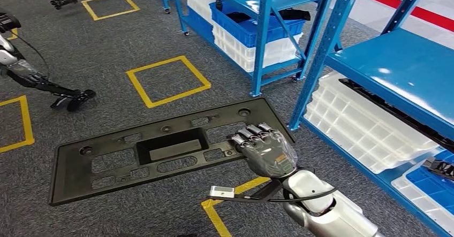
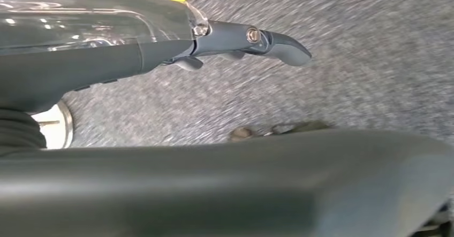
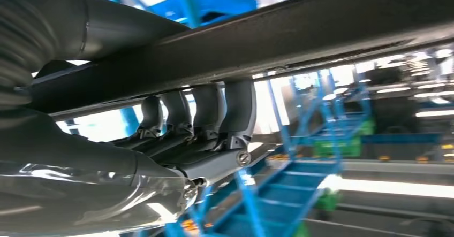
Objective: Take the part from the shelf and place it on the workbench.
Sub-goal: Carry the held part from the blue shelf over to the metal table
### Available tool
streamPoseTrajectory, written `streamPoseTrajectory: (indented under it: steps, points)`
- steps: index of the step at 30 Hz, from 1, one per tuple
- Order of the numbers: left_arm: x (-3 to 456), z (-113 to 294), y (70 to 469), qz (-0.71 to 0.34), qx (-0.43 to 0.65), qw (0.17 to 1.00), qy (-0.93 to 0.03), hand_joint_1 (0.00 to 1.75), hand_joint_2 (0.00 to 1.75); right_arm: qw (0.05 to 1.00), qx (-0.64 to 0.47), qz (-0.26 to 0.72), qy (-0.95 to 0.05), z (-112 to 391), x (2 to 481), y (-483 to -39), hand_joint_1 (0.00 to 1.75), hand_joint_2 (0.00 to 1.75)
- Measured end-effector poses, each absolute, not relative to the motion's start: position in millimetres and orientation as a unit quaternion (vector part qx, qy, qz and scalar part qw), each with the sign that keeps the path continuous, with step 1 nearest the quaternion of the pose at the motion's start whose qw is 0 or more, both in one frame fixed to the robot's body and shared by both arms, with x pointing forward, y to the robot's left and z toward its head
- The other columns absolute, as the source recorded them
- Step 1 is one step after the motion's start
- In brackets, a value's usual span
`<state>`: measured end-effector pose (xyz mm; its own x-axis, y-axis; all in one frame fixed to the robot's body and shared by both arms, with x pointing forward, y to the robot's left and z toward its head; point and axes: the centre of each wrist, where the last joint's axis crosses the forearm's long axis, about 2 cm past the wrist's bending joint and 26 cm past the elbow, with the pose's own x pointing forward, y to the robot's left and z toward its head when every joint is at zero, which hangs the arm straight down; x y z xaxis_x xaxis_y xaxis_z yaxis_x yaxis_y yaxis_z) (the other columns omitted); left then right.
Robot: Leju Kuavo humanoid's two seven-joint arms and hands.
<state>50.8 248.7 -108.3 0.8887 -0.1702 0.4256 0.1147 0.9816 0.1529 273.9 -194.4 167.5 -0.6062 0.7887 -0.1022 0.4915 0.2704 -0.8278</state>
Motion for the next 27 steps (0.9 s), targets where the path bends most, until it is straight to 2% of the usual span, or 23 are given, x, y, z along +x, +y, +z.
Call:
streamPoseTrajectory:
  steps: [13, 27]
  points:
    - [61.6, -106.9, 249.4, -0.037, 0.068, 0.961, -0.266, 0.00, 1.75, 0.143, -0.400, 0.449, -0.786, 179.3, 283.4, -188.5, 1.75, 1.75]
    - [64.9, -106.5, 250.5, -0.041, 0.070, 0.965, -0.249, 0.00, 1.75, 0.132, -0.407, 0.450, -0.784, 173.4, 282.2, -191.5, 1.75, 1.75]
